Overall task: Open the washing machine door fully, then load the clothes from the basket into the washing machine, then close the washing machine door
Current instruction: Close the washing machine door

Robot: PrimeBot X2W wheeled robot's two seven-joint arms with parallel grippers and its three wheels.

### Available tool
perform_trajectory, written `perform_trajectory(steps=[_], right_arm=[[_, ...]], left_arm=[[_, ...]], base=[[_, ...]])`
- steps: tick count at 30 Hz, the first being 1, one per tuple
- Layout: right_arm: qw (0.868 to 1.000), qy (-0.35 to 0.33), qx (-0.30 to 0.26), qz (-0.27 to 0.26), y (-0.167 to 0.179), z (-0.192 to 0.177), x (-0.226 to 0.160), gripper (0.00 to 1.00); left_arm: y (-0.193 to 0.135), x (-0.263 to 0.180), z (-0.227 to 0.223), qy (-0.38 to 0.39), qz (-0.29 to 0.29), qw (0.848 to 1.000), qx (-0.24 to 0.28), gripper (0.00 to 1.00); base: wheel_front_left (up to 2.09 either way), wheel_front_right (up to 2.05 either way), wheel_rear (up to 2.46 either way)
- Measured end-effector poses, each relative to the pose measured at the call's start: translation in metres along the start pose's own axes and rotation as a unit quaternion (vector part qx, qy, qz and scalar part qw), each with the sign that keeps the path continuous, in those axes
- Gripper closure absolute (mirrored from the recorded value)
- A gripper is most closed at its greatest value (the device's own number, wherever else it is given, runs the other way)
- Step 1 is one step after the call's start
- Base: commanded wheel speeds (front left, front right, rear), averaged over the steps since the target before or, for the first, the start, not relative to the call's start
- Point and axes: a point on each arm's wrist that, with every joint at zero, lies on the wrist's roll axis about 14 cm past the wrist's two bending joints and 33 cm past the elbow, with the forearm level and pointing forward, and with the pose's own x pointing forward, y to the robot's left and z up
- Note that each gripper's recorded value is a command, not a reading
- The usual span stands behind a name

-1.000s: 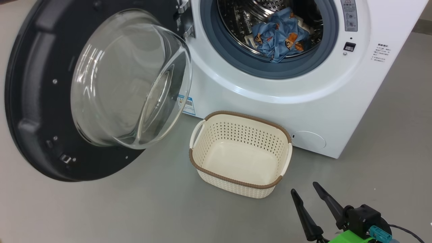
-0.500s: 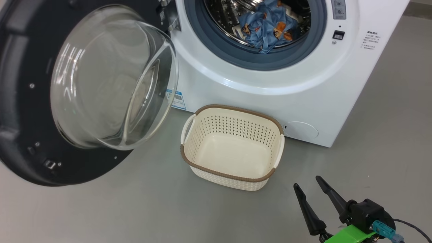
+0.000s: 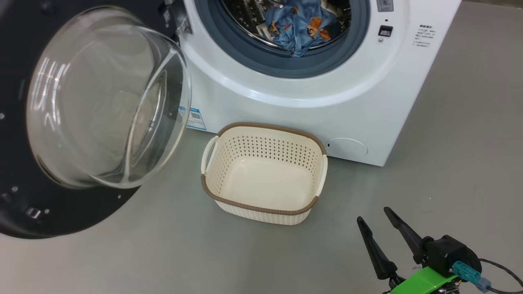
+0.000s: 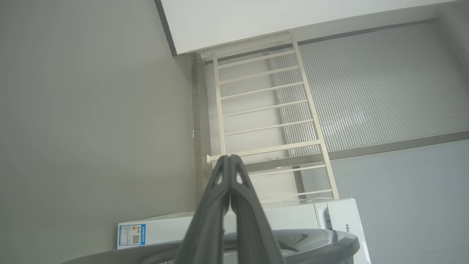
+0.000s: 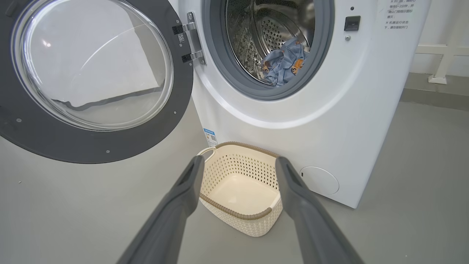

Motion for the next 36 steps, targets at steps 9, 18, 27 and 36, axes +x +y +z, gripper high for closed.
perform_trajectory(steps=[9, 18, 27, 36], right_arm=[[1.000, -0.002, 0.000, -0.013, -0.007, 0.002, -0.007, 0.00], [1.000, -0.004, 0.001, -0.020, -0.010, 0.004, -0.013, 0.00], [1.000, -0.002, 0.002, -0.026, -0.013, 0.003, -0.016, 0.00], [1.000, 0.001, 0.005, -0.027, -0.014, 0.000, -0.015, 0.00]], left_arm=[[-0.005, 0.005, -0.037, 0.076, -0.009, 0.997, -0.019, 1.00], [-0.012, 0.003, -0.070, 0.140, -0.022, 0.989, -0.030, 1.00], [-0.013, 0.001, -0.098, 0.192, -0.023, 0.981, -0.014, 1.00], [-0.026, -0.012, -0.127, 0.277, -0.046, 0.960, -0.014, 1.00]], base=[[0.00, 0.00, 0.00], [0.00, 0.00, 0.00], [0.00, 0.00, 0.00], [0.00, 0.00, 0.00]])
